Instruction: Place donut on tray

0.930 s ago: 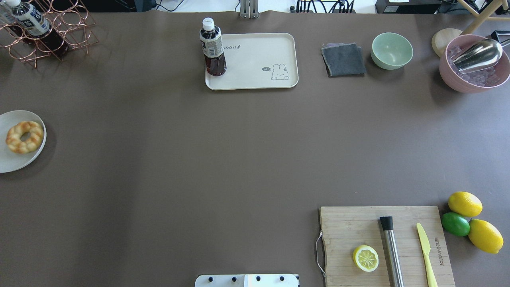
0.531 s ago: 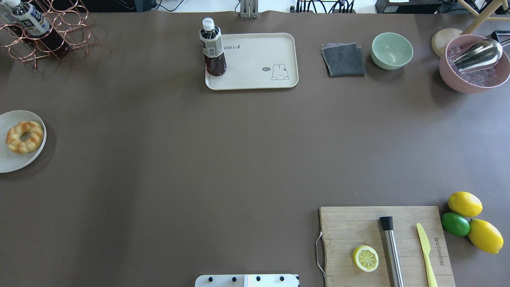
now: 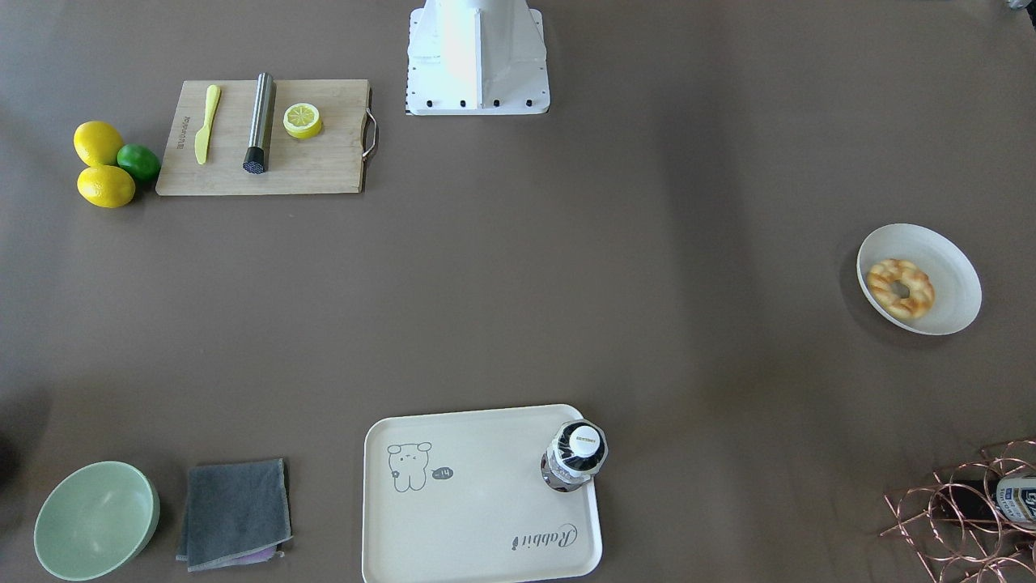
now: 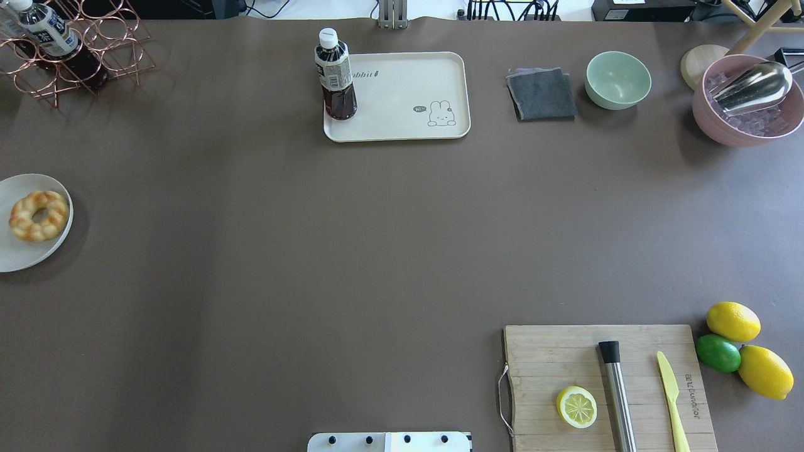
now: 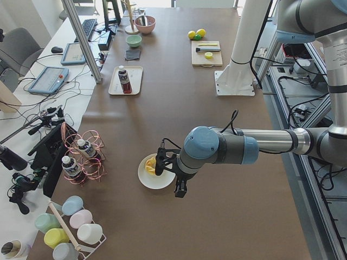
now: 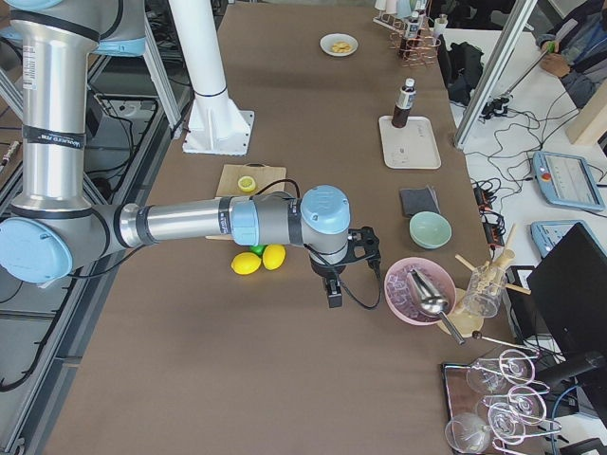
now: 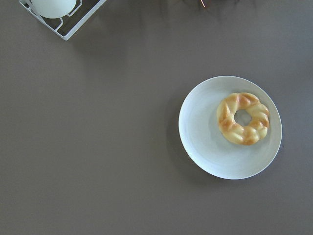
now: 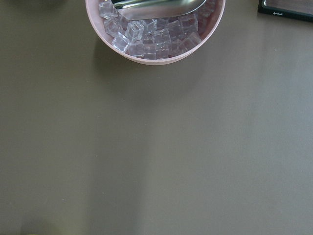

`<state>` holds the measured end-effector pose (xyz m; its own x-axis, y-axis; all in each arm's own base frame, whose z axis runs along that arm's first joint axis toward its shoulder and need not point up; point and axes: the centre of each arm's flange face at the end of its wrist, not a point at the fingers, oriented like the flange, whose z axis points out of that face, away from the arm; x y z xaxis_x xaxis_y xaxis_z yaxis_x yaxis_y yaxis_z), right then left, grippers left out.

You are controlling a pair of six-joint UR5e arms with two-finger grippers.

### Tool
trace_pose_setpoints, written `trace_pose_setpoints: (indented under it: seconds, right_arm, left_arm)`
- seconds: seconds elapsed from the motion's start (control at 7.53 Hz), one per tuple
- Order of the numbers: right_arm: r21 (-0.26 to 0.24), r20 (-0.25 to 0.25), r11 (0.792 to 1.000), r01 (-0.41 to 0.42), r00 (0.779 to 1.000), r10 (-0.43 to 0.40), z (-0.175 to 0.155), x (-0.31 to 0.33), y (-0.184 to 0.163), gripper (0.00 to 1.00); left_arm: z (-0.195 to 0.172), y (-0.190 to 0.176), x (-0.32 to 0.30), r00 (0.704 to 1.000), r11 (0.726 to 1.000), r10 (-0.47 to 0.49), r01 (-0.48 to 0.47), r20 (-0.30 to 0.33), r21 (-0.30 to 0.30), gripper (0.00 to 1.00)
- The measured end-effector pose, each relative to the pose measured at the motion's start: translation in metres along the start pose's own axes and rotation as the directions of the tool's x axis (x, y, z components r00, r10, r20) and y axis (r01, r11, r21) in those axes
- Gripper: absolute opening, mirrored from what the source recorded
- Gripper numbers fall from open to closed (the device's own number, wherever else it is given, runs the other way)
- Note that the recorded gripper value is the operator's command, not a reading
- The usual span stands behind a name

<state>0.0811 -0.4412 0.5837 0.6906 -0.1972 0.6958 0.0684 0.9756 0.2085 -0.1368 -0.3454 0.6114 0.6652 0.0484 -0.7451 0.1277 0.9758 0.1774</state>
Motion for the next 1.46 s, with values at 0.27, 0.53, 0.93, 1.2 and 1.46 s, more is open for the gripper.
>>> trace_pose_setpoints:
  seconds: [0.27, 0.53, 0.93, 1.2, 1.46]
  right_arm:
    - [-0.005, 0.002, 1.0, -0.004, 1.0, 0.004, 0.002, 0.002, 0.002, 1.0]
    - [-0.016, 0.003, 1.0, -0.014, 1.0, 0.015, 0.007, 0.005, 0.009, 1.0]
    - [-0.014, 0.001, 1.0, -0.012, 1.0, 0.012, 0.006, 0.005, 0.009, 1.0]
    - [-0.007, 0.007, 1.0, -0.017, 1.0, 0.017, 0.003, 0.005, 0.011, 1.0]
    - [-0.007, 0.022, 1.0, -0.024, 0.999, 0.024, 0.004, 0.006, 0.017, 1.0]
  left_arm:
    - [-0.004, -0.007, 0.006, 1.0, 1.0, 0.019, -0.019, 0.003, 0.011, 0.98]
    - [-0.009, -0.011, 0.016, 0.999, 0.999, 0.038, -0.038, 0.005, 0.024, 0.98]
    - [-0.001, -0.018, 0.031, 0.999, 0.999, 0.049, -0.049, -0.001, 0.005, 0.98]
    - [0.01, -0.026, 0.038, 0.997, 0.997, 0.077, -0.077, 0.024, -0.025, 0.98]
    - [0.014, -0.03, 0.042, 0.994, 0.995, 0.095, -0.093, 0.05, -0.038, 0.98]
